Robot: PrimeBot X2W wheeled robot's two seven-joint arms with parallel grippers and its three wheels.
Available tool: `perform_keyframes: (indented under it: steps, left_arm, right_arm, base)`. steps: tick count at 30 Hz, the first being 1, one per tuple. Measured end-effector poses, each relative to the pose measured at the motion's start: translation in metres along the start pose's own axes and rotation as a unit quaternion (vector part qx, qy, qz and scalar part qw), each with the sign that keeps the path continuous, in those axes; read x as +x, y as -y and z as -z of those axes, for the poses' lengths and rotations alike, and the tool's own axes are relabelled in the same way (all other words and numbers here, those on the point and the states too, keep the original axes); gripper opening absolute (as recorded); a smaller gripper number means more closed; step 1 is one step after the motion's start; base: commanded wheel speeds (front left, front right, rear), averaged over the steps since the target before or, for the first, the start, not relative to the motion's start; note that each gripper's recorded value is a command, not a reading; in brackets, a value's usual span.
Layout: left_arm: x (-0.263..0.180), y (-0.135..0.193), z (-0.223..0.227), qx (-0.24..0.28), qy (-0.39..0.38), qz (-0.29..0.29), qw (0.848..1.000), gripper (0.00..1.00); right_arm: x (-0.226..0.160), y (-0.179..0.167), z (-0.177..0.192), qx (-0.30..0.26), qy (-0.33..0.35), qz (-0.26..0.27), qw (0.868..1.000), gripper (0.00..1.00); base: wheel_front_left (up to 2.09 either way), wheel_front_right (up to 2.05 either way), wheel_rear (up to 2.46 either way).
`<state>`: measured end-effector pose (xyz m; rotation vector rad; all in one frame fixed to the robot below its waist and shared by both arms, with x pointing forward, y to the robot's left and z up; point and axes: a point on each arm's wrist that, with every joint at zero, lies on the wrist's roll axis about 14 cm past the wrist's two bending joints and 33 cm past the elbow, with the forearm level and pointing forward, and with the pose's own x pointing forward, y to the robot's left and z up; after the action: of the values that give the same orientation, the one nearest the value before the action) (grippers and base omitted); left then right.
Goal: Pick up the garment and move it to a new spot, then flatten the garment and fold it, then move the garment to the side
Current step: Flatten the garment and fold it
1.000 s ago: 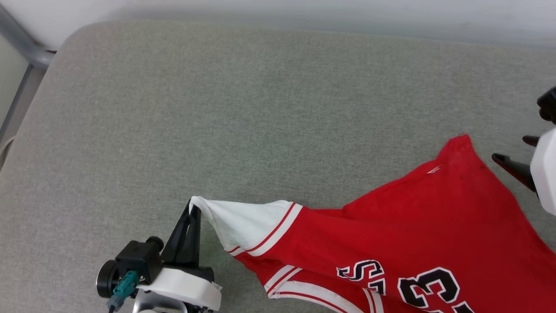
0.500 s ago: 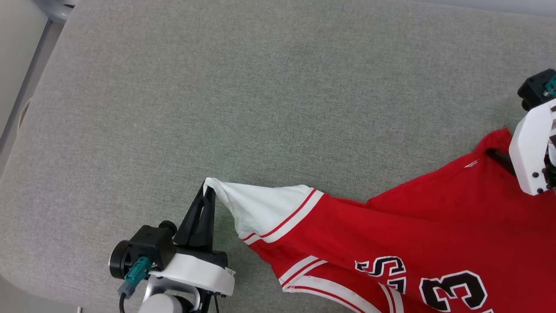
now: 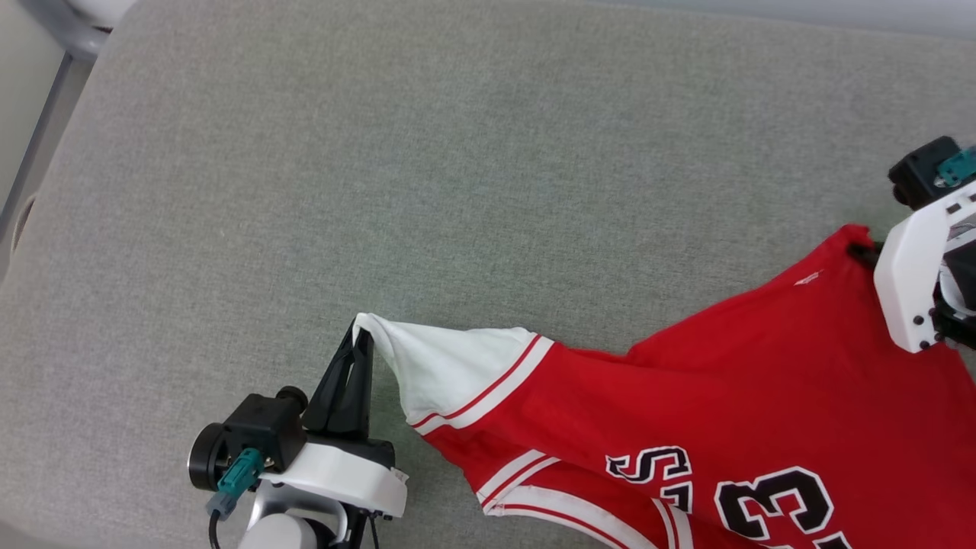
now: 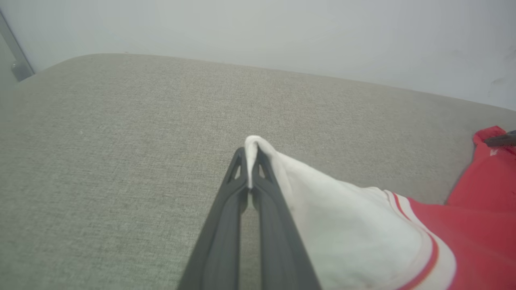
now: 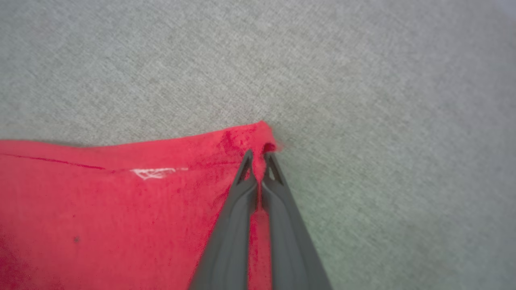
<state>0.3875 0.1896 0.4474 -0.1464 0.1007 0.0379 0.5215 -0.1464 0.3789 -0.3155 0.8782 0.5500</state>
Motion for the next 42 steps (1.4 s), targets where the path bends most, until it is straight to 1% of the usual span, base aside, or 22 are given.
perform_keyframes:
  steps: [4,6,9,12,15,19,23,26,30,35,39,41,42]
  left_arm:
    - [-0.002,0.002,-0.009,0.003,0.013,0.007,1.0,0.0]
    - [-0.005,0.001,-0.014,0.008,0.02,0.009,1.0,0.0]
    - [-0.006,0.004,-0.027,0.013,0.038,0.019,0.999,0.0]
    - [-0.006,0.008,-0.047,0.02,0.066,0.032,0.997,0.0]
    - [-0.001,0.011,-0.076,0.037,0.103,0.047,0.993,0.0]
    - [0.005,0.023,-0.118,0.054,0.151,0.076,0.984,0.0]
    - [0.013,0.043,-0.159,0.071,0.198,0.113,0.971,0.0]
    - [0.018,0.058,-0.194,0.078,0.237,0.136,0.959,0.0]
    - [0.025,0.073,-0.228,0.089,0.271,0.154,0.946,0.0]
    - [0.035,0.091,-0.258,0.108,0.299,0.172,0.932,0.0]
    - [0.049,0.101,-0.277,0.122,0.313,0.183,0.924,0.0]
    - [0.058,0.105,-0.285,0.129,0.317,0.188,0.921,0.0]
    - [0.073,0.112,-0.297,0.14,0.324,0.194,0.915,0.0]
  right_arm:
    - [-0.021,0.009,-0.025,-0.007,0.082,0.021,0.996,0.0]
    - [-0.035,0.012,-0.041,-0.008,0.126,0.029,0.992,0.0]
    - [-0.057,0.016,-0.054,-0.004,0.178,0.041,0.983,0.0]
    - [-0.083,0.019,-0.065,0.001,0.228,0.053,0.972,0.0]
    - [-0.111,0.021,-0.073,0.008,0.277,0.063,0.959,0.0]
    - [-0.148,0.027,-0.077,0.012,0.33,0.083,0.94,0.0]
    - [-0.186,0.032,-0.087,0.012,0.381,0.103,0.919,0.0]
    - [-0.21,0.031,-0.094,0.009,0.411,0.114,0.904,0.0]
    - [-0.235,0.032,-0.103,0.006,0.442,0.128,0.888,0.0]
    - [-0.251,0.033,-0.114,0.005,0.461,0.138,0.877,0.0]
    - [-0.253,0.036,-0.124,0.0,0.466,0.146,0.873,0.0]
    - [-0.255,0.039,-0.134,-0.002,0.471,0.149,0.869,0.0]
    - [-0.258,0.045,-0.152,-0.011,0.48,0.158,0.863,0.0]
  base:
    - [0.0,0.0,0.0]
    - [0.0,0.0,0.0]
    - [0.0,0.0,0.0]
    - [0.0,0.0,0.0]
    - [0.0,0.0,0.0]
    - [0.0,0.0,0.0]
    - [0.0,0.0,0.0]
    - [0.0,0.0,0.0]
    - [0.0,0.0,0.0]
    - [0.0,0.0,0.0]
    - [0.0,0.0,0.0]
    - [0.0,0.0,0.0]
    - [0.0,0.0,0.0]
